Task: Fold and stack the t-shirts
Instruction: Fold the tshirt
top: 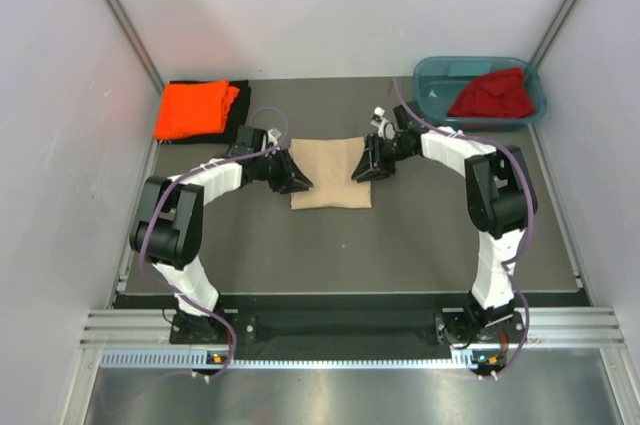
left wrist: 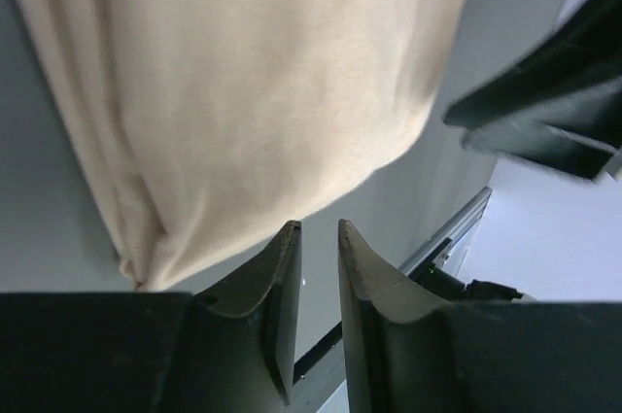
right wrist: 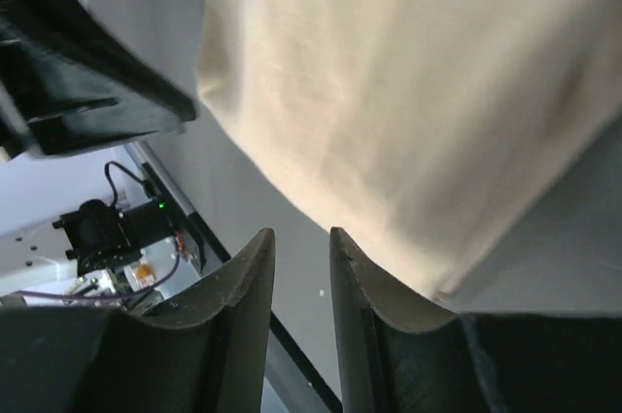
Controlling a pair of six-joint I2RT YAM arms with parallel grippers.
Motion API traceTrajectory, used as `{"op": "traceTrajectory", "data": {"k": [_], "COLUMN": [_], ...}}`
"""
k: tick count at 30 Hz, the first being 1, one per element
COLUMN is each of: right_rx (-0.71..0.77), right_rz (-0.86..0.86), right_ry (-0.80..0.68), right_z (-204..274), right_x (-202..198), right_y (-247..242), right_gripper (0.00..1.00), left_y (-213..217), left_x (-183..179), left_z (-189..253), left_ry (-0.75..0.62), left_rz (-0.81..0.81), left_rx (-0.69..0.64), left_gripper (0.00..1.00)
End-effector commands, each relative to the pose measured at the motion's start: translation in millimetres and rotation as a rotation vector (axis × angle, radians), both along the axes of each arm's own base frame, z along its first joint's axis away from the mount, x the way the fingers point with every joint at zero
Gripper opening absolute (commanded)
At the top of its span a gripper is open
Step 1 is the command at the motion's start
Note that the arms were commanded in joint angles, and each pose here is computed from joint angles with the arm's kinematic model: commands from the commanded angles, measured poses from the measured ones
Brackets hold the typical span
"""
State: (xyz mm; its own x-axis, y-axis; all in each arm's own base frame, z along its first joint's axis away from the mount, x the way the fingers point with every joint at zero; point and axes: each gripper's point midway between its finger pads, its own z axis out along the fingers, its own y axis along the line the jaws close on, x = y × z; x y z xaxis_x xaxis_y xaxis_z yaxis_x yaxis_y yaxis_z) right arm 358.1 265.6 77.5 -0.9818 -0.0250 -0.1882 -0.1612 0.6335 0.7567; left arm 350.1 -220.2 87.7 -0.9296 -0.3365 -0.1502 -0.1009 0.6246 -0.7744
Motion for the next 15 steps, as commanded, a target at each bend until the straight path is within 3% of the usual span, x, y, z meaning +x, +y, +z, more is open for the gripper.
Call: {"op": "traceTrajectory", "data": {"k": [1,5,9,15], "right_rx": [0.06,0.047,-0.032,-0.161], "right_rz": [0.041,0.055,0.056,0.02], "right_ry": [-0.073,-0.019,0.048,0.058], "right_z": [38,11,-35,-67], "right_x": [-3,-17,-39,-45], "right_y": [25,20,-6,-45], "right_gripper": [0.3,0.3,0.29,0.29], "left_y": [7,24,38,51], "left_x": [14,3,-12,-27], "left_z": [-6,-29,-52,-80], "left_ry": [0.002,0.071,0.127,0.193], "left_rz": [0.047,0.083,0.063,0.041], "left_rx": [0.01,0.051,0.11,0.185], "left_gripper": [0.26,0.23,0.23,0.24]}}
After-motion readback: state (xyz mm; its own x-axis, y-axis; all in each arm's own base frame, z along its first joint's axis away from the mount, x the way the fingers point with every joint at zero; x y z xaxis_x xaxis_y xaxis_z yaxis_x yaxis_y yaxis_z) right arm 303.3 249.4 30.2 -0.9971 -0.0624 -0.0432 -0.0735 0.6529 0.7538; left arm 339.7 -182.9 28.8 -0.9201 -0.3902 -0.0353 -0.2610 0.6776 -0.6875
